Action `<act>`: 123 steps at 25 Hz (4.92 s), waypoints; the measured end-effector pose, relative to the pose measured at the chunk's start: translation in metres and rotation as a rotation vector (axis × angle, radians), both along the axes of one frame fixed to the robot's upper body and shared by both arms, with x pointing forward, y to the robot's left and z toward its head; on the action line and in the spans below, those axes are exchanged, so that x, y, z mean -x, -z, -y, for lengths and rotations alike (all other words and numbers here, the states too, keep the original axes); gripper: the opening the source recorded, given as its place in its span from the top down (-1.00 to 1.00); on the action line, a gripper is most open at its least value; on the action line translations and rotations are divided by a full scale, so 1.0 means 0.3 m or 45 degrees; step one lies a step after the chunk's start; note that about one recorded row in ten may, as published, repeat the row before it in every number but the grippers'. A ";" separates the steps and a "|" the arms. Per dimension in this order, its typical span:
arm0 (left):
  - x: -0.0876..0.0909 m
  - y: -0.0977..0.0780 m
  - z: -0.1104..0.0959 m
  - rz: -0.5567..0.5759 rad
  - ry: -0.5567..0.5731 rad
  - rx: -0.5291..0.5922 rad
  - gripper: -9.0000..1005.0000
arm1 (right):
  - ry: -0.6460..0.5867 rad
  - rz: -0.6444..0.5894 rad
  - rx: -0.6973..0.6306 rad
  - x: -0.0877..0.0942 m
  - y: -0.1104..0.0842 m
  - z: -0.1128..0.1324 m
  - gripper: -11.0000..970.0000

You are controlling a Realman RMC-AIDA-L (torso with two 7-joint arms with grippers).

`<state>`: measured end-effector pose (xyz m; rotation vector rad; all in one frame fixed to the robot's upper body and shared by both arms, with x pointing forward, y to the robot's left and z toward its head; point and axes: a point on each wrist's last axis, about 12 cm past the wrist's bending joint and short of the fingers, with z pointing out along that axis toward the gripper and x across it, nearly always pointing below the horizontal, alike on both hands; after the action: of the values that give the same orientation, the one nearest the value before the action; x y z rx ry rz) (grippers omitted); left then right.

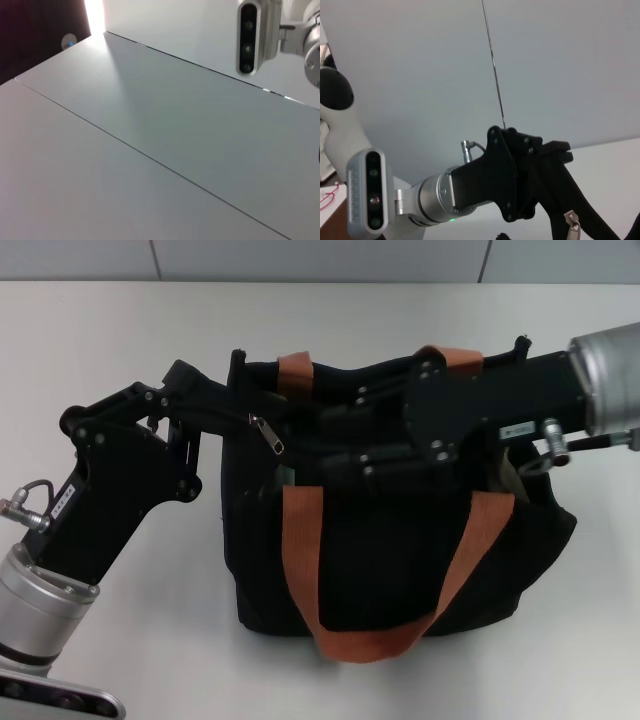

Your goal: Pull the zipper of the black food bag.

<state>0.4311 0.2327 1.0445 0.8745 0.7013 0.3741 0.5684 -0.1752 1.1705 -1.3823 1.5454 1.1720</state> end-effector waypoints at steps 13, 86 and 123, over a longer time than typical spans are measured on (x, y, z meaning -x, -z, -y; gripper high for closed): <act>-0.002 -0.005 0.010 0.009 0.023 0.008 0.92 | 0.007 -0.086 0.000 -0.033 0.035 -0.087 -0.01; 0.016 0.010 0.001 -0.021 0.014 -0.007 0.89 | 0.112 -0.119 -0.006 -0.020 0.007 -0.015 0.88; 0.020 0.007 0.003 -0.012 0.024 -0.004 0.88 | 0.073 -0.188 0.096 -0.052 -0.016 -0.115 0.23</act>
<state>0.4251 0.2318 1.0423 0.8859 0.7006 0.3547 0.5840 -0.1407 1.1751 -1.3155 1.7374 1.2148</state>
